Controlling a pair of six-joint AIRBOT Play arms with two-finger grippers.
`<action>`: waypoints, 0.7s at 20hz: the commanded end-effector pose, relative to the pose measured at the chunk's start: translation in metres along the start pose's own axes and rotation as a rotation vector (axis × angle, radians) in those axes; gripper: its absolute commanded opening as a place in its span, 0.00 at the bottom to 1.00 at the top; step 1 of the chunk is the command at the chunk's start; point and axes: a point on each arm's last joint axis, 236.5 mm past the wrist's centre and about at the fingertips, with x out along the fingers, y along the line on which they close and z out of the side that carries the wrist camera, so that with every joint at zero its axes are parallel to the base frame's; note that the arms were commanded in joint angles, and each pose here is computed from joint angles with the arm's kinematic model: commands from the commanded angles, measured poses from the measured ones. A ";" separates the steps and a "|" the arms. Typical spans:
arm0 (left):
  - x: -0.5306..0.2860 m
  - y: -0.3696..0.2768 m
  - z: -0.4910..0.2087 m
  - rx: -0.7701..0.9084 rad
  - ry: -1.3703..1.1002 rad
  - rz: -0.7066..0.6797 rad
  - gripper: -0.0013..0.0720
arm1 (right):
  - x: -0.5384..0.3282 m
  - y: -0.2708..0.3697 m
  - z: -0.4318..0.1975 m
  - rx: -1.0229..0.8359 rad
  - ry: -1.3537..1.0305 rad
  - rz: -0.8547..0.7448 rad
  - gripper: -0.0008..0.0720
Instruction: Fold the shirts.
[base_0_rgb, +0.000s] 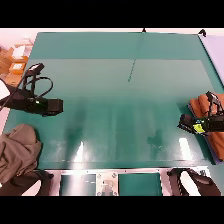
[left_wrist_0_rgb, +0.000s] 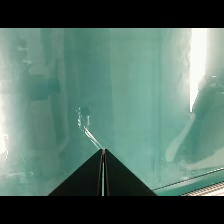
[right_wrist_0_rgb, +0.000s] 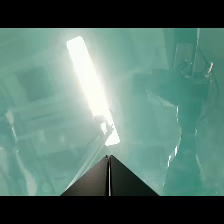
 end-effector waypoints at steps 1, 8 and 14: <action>0.000 0.000 0.000 0.001 0.000 0.000 0.05 | 0.000 0.000 0.000 -0.001 0.000 0.000 0.04; 0.000 0.000 0.000 0.001 0.000 0.000 0.05 | 0.000 0.000 0.000 -0.001 0.000 0.000 0.04; -0.001 -0.004 0.019 -0.001 -0.080 -0.016 0.05 | 0.000 0.000 0.000 -0.001 0.000 0.000 0.04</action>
